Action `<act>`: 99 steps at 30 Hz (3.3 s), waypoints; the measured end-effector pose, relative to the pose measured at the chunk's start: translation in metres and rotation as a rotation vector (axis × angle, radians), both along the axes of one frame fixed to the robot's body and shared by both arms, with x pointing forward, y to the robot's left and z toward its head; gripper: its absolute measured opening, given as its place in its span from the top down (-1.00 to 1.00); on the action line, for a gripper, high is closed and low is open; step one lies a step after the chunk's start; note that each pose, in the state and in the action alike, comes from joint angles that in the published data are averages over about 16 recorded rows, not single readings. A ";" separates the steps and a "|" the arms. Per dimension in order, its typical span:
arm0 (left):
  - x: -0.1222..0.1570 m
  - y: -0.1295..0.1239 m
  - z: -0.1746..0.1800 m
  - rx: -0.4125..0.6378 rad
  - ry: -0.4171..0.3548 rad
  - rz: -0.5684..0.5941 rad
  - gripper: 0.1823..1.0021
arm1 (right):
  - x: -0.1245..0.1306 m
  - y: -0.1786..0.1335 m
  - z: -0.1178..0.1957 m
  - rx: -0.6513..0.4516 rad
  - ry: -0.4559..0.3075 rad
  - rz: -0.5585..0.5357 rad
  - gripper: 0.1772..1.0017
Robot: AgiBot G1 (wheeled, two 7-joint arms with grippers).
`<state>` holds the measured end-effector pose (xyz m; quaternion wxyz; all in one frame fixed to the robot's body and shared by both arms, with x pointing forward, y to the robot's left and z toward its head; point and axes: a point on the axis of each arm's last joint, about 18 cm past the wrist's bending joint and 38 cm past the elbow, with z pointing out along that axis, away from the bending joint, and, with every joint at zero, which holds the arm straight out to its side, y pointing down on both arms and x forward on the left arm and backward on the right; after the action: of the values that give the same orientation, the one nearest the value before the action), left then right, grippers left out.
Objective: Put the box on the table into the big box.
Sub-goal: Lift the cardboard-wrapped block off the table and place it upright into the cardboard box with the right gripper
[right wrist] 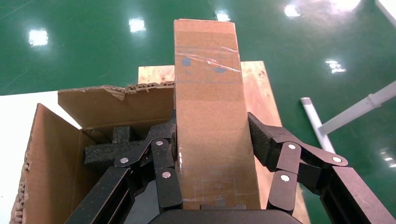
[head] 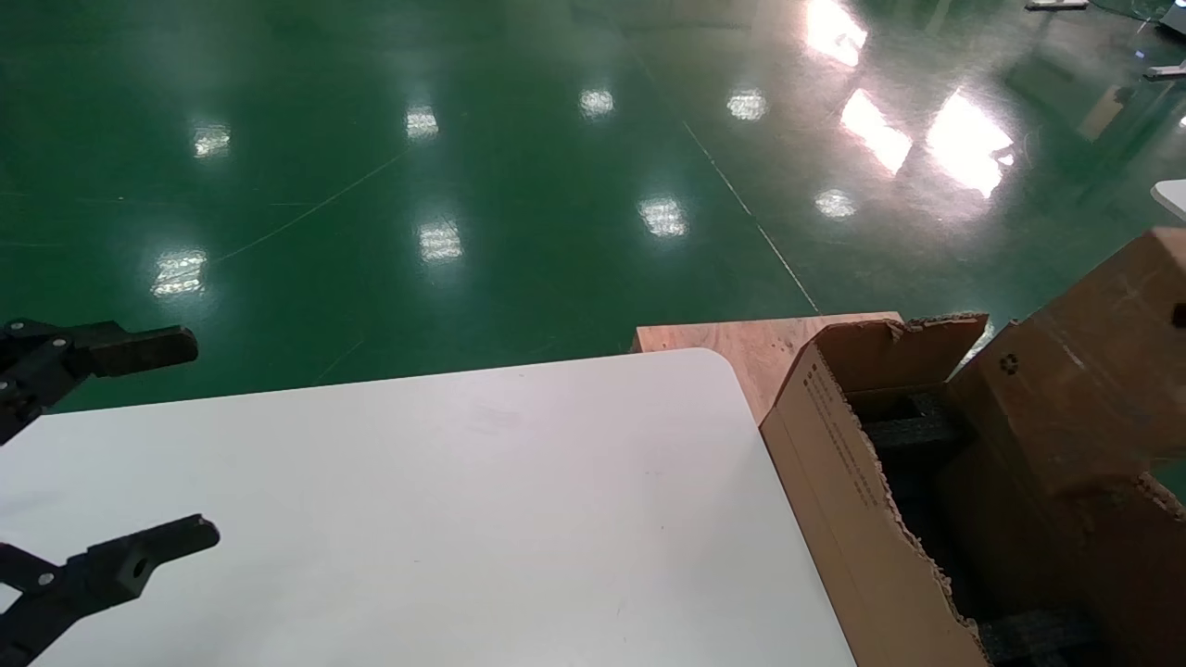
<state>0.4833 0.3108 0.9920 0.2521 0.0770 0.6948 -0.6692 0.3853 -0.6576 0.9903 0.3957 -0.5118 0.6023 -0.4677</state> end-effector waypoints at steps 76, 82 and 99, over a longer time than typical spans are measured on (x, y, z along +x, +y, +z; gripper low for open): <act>0.000 0.000 0.000 0.000 0.000 0.000 -1.00 | 0.020 -0.010 -0.113 -0.067 0.226 0.012 0.24; 0.000 0.000 0.000 0.000 0.000 0.000 -1.00 | 0.023 -0.012 -0.124 -0.056 0.245 0.002 0.25; 0.000 0.000 0.000 0.000 0.000 0.000 -1.00 | 0.043 -0.007 -0.146 -0.046 0.290 0.015 0.25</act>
<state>0.4833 0.3108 0.9920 0.2521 0.0770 0.6948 -0.6692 0.4287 -0.6645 0.8445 0.2963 -0.5873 0.6386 -0.3994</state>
